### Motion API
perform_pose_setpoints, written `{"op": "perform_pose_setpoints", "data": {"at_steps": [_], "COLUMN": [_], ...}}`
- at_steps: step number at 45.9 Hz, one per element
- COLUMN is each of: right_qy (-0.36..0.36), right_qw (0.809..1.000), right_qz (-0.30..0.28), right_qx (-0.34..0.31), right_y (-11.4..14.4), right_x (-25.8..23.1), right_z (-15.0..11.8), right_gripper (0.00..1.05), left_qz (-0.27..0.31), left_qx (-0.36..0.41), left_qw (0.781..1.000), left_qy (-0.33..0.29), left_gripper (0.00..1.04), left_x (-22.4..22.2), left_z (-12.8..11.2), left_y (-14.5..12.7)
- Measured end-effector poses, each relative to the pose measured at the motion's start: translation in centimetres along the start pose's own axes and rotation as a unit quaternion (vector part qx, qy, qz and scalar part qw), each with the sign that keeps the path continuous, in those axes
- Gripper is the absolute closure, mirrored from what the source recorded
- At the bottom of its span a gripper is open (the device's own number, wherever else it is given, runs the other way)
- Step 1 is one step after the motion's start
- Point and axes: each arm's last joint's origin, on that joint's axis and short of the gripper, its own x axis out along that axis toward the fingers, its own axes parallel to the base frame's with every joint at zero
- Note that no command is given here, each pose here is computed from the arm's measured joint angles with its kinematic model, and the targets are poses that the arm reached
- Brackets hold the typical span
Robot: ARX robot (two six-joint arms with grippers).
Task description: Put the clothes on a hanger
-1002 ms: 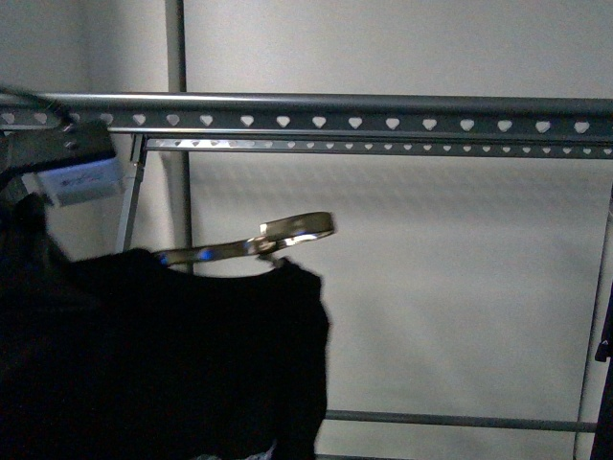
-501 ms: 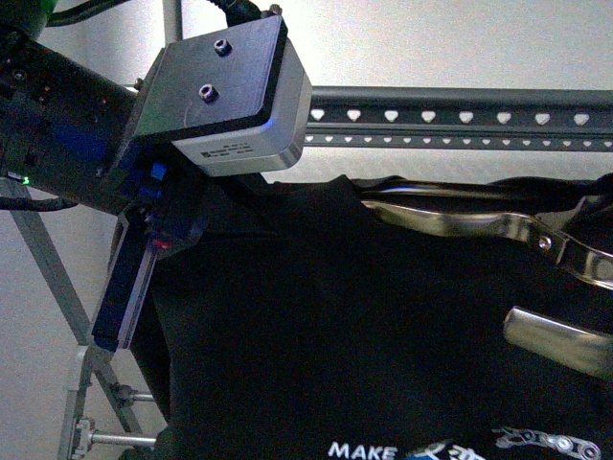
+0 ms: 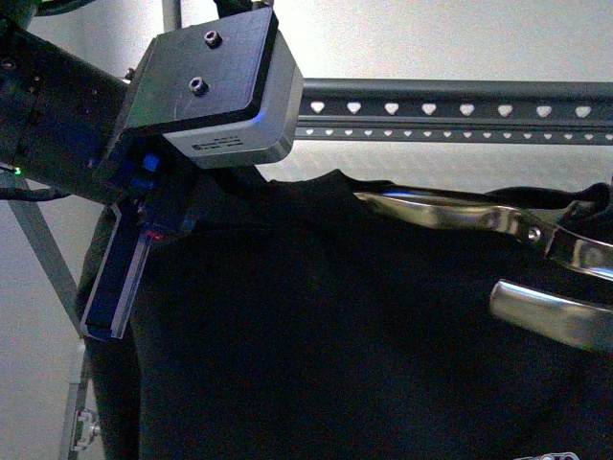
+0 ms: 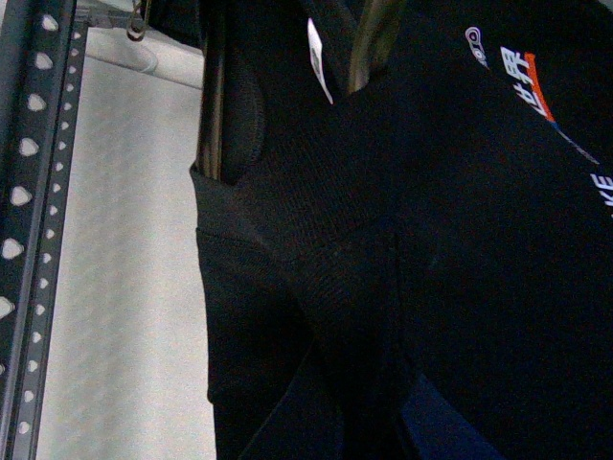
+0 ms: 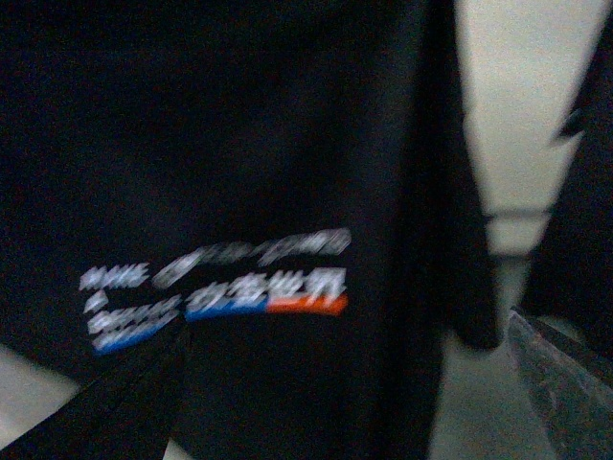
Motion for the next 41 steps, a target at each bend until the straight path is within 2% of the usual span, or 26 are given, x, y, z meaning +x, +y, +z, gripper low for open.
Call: {"op": "perform_pose_setpoints", "data": {"at_steps": [2, 5, 9, 13, 14, 15, 16, 17, 18, 20, 22, 23, 25, 29, 35, 41], "right_qy": [0.053, 0.069, 0.054, 0.027, 0.005, -0.006, -0.011, -0.009, -0.005, 0.002, 0.006, 0.009, 0.002, -0.013, -0.024, -0.017], "right_qw": [0.995, 0.991, 0.993, 0.988, 0.972, 0.957, 0.938, 0.927, 0.905, 0.886, 0.851, 0.847, 0.809, 0.767, 0.743, 0.739], "right_qz": [0.060, 0.086, 0.105, 0.119, 0.131, 0.146, 0.171, 0.191, 0.219, 0.236, 0.250, 0.252, 0.257, 0.266, 0.265, 0.264], "right_qx": [0.062, 0.078, 0.022, -0.092, -0.193, -0.250, -0.303, -0.323, -0.365, -0.398, -0.462, -0.468, -0.529, -0.584, -0.614, -0.619], "right_y": [-0.6, -2.0, -3.0, -3.8, -4.0, -4.0, -3.9, -3.8, -3.6, -3.4, -3.1, -3.0, -2.7, -1.7, -0.7, -0.5], "right_x": [0.4, 1.2, 2.5, 4.3, 5.7, 6.4, 7.2, 7.6, 8.3, 8.9, 9.9, 10.2, 11.4, 13.8, 15.9, 17.7], "right_z": [0.7, 2.9, 5.3, 7.7, 9.1, 9.6, 10.1, 10.3, 10.5, 10.6, 10.7, 10.8, 11.2, 12.5, 13.5, 13.9], "right_gripper": [0.07, 0.07, 0.07, 0.07, 0.07, 0.07, 0.07, 0.07, 0.07, 0.07, 0.07, 0.07, 0.07, 0.07, 0.07, 0.07], "left_qz": [0.000, 0.000, 0.000, -0.001, -0.001, -0.001, -0.001, -0.001, -0.001, -0.001, -0.001, -0.001, -0.001, -0.001, -0.001, -0.001], "left_qx": [0.000, 0.000, 0.001, 0.001, 0.001, 0.001, 0.001, 0.001, 0.001, 0.001, 0.001, 0.001, 0.001, 0.001, 0.001, 0.001], "left_qw": [1.000, 1.000, 1.000, 1.000, 1.000, 1.000, 1.000, 1.000, 1.000, 1.000, 1.000, 1.000, 1.000, 1.000, 1.000, 1.000], "left_qy": [0.002, 0.000, 0.000, 0.004, 0.004, 0.004, 0.003, 0.003, 0.003, 0.003, 0.003, 0.003, 0.002, 0.003, 0.002, 0.001], "left_gripper": [1.01, 1.01, 1.01, 1.01, 1.01, 1.00, 1.00, 1.00, 1.00, 1.00, 1.00, 1.00, 1.00, 1.00, 1.00, 1.00], "left_x": [0.0, 0.0, 0.0, 0.0, 0.0, 0.0, 0.0, 0.0, 0.0, 0.0, 0.0, 0.0, 0.0, 0.0, 0.0, 0.0], "left_z": [0.0, 0.0, 0.0, -0.1, -0.1, -0.1, -0.1, -0.1, -0.1, -0.1, -0.1, -0.1, -0.1, -0.1, -0.1, -0.1], "left_y": [0.0, 0.0, 0.0, -0.1, -0.1, -0.1, -0.1, -0.1, -0.1, -0.1, -0.1, -0.1, -0.1, -0.1, -0.1, -0.1]}}
